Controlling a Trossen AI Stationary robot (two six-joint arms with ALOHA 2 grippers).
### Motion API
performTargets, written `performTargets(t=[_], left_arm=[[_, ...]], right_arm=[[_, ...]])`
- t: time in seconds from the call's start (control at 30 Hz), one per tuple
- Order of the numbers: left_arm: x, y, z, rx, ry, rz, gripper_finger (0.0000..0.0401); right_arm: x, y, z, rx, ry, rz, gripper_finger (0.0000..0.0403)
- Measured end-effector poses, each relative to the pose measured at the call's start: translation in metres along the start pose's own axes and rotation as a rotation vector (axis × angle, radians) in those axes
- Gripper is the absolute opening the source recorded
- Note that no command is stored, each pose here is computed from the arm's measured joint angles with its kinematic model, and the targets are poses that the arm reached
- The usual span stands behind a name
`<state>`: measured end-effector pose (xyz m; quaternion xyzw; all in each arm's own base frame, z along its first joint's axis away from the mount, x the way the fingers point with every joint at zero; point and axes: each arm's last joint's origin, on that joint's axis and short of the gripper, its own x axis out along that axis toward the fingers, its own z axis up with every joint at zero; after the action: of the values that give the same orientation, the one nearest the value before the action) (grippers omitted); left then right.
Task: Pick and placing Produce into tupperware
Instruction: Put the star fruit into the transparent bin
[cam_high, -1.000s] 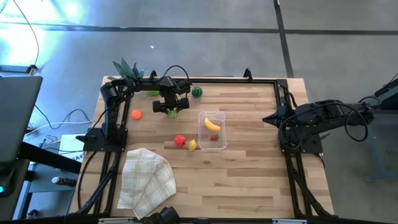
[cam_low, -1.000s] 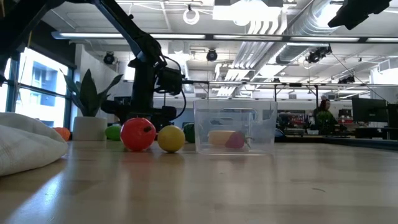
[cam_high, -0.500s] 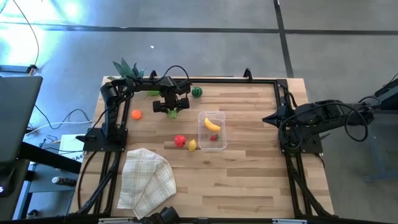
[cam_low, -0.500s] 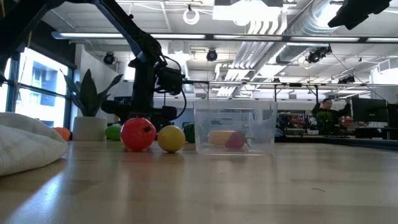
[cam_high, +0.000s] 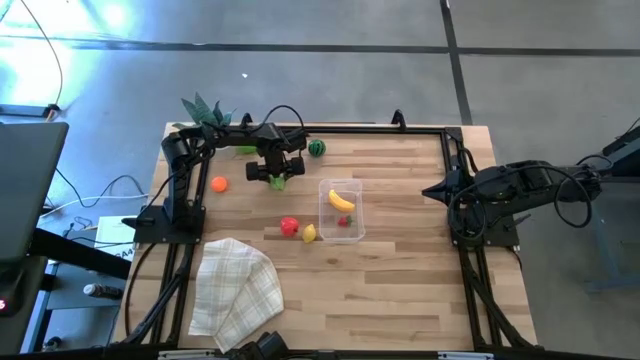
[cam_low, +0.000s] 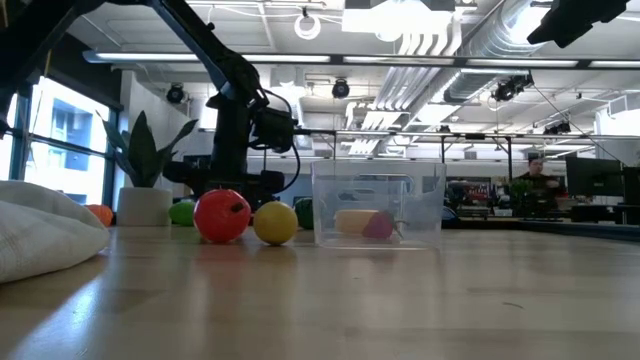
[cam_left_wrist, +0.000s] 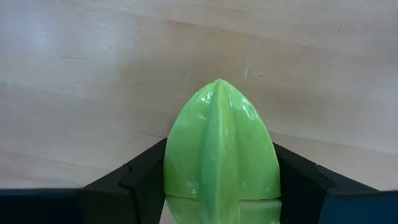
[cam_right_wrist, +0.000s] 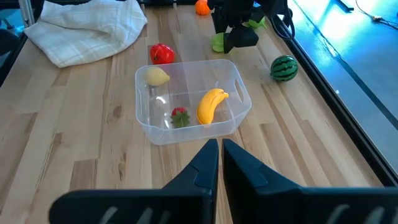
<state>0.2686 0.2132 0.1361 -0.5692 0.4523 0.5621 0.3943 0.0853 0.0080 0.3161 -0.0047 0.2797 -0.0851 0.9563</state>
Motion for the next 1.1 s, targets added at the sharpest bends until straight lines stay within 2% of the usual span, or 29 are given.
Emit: performTargets(t=[0.13,0.37,0.5,0.63,0.83,1.1], left_arm=[[0.0,0.0,0.0,0.01,-0.002,0.001,0.0201],[-0.006,0.002,-0.001,0.024,-0.016,-0.002,0.0204],[-0.02,0.005,-0.002,0.016,-0.039,-0.041,0.0215],[-0.035,0.008,-0.007,0.024,-0.061,-0.076,0.0201],[-0.068,0.012,-0.027,0.056,-0.115,-0.184,0.0201],[-0.114,0.012,-0.072,0.045,-0.231,-0.426,0.0205]], right_arm=[[0.0,0.0,0.0,0.0,0.0,0.0,0.0011],[0.0,0.0,0.0,0.0,0.0,0.0,0.0011],[0.0,0.0,0.0,0.0,0.0,0.0,0.0011],[0.0,0.0,0.0,0.0,0.0,0.0,0.0011],[0.0,0.0,0.0,0.0,0.0,0.0,0.0011],[0.0,0.0,0.0,0.0,0.0,0.0,0.0011]])
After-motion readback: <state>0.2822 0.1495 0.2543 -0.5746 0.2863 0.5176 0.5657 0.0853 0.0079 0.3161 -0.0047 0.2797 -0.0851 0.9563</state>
